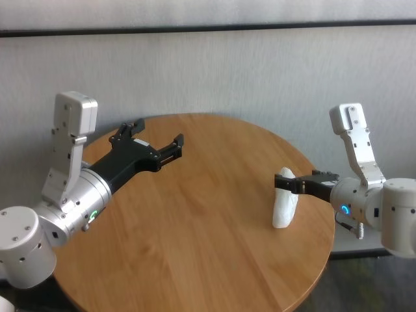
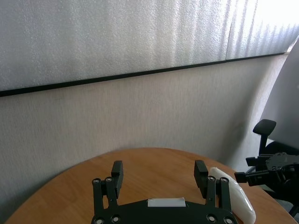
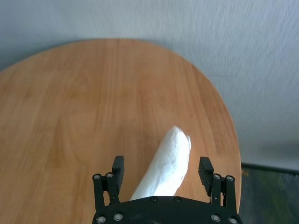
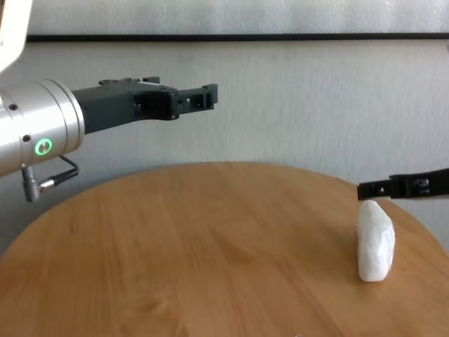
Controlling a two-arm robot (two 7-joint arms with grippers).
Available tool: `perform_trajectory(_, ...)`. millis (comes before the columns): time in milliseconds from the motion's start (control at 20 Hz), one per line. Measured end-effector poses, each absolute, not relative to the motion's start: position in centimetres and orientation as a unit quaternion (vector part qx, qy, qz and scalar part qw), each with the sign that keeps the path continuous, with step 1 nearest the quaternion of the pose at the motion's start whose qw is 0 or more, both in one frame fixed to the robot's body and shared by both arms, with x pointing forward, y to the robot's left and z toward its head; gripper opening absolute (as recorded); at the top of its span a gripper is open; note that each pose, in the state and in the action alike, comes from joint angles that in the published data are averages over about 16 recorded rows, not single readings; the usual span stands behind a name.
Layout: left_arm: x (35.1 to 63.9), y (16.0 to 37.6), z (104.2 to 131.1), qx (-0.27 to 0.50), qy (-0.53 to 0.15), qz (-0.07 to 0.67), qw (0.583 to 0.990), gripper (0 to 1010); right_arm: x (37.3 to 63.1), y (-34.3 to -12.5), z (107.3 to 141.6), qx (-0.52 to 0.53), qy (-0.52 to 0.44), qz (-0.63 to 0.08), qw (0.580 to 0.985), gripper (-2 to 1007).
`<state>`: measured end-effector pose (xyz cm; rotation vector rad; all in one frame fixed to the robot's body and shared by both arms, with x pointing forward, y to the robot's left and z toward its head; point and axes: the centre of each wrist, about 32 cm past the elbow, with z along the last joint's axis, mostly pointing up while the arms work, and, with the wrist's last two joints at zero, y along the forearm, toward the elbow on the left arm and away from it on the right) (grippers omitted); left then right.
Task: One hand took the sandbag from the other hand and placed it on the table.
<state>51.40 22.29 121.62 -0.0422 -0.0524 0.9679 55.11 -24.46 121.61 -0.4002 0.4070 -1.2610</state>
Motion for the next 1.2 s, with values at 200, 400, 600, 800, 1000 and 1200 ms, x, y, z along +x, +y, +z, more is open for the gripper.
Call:
perform_trajectory(200, 51.4, 22.3, 121.6, -0.02, -0.025, 0.465, 0.885, 1001, 54.4, -24.0, 121.9, -0.171, 0.156, -0.577, 0.783, 1001)
perform_trajectory(400, 51.4, 22.3, 121.6, -0.02, -0.025, 0.465, 0.885, 1001, 53.8, -23.5, 122.2, -0.156, 0.122, -0.573, 0.795, 1001)
perform_trajectory(600, 51.4, 22.3, 121.6, -0.02, -0.025, 0.465, 0.885, 1001, 53.5, -23.0, 122.5, -0.143, 0.094, -0.568, 0.805, 1001)
perform_trajectory(800, 51.4, 22.3, 121.6, -0.02, -0.025, 0.465, 0.885, 1001, 53.5, -22.3, 122.9, -0.131, 0.07, -0.561, 0.815, 1001)
perform_trajectory(1000, 51.4, 22.3, 121.6, -0.02, -0.025, 0.465, 0.885, 1001, 53.6, -21.5, 123.4, -0.121, 0.05, -0.553, 0.823, 1001)
perform_trajectory(1200, 51.4, 22.3, 121.6, -0.02, -0.025, 0.465, 0.885, 1001, 53.7, -20.6, 123.9, -0.112, 0.035, -0.544, 0.831, 1001)
